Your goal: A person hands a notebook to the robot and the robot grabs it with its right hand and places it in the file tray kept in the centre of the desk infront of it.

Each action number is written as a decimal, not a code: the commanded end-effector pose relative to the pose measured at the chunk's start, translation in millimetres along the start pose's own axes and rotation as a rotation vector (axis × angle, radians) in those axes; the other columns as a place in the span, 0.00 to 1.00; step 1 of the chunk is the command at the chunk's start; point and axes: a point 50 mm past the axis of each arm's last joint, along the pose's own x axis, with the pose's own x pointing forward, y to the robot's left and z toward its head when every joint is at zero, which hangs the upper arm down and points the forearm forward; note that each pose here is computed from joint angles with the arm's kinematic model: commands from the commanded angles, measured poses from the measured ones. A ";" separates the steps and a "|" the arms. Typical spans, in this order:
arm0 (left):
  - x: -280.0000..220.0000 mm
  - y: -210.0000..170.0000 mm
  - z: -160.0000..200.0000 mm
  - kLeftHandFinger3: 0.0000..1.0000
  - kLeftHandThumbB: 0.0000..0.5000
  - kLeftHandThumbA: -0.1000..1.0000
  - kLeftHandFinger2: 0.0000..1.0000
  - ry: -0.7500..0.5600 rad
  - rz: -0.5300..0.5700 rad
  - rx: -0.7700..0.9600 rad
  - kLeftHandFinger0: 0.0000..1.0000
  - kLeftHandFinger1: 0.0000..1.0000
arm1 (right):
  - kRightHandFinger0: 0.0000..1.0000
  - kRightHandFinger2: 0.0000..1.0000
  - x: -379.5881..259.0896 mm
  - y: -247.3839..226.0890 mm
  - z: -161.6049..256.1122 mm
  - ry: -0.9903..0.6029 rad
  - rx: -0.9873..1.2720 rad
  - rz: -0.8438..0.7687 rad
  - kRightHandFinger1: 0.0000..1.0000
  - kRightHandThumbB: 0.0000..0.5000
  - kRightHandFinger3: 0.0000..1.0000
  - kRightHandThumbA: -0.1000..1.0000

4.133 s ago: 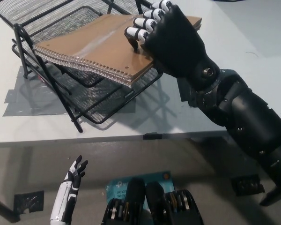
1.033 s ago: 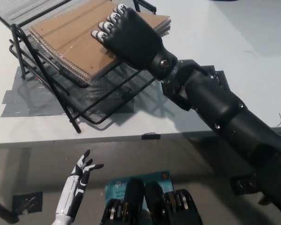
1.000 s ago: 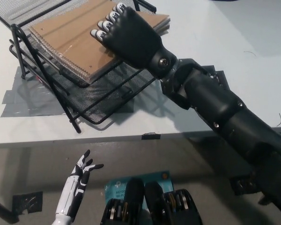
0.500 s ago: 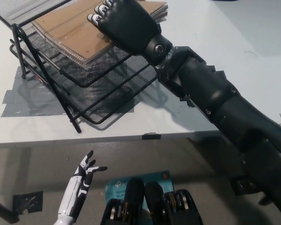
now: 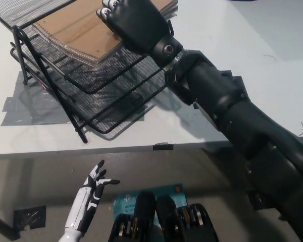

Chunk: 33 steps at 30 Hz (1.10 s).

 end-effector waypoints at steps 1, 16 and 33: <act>2.8 4.5 8.7 1.00 0.29 1.00 0.65 -0.044 -0.015 0.024 1.00 1.00 | 0.16 0.62 47.9 -28.1 -5.4 0.189 0.179 0.090 0.30 0.22 0.58 0.80; 12.5 5.8 11.5 0.90 0.29 1.00 0.54 -0.048 -0.001 0.021 1.00 0.99 | 1.00 1.00 56.8 -177.1 -24.1 0.143 0.490 0.843 1.00 1.00 1.00 0.70; 28.4 12.6 15.2 0.81 0.42 1.00 0.52 -0.072 -0.007 0.041 1.00 0.90 | 1.00 1.00 37.7 -371.2 -101.2 0.029 0.411 1.130 1.00 1.00 1.00 0.72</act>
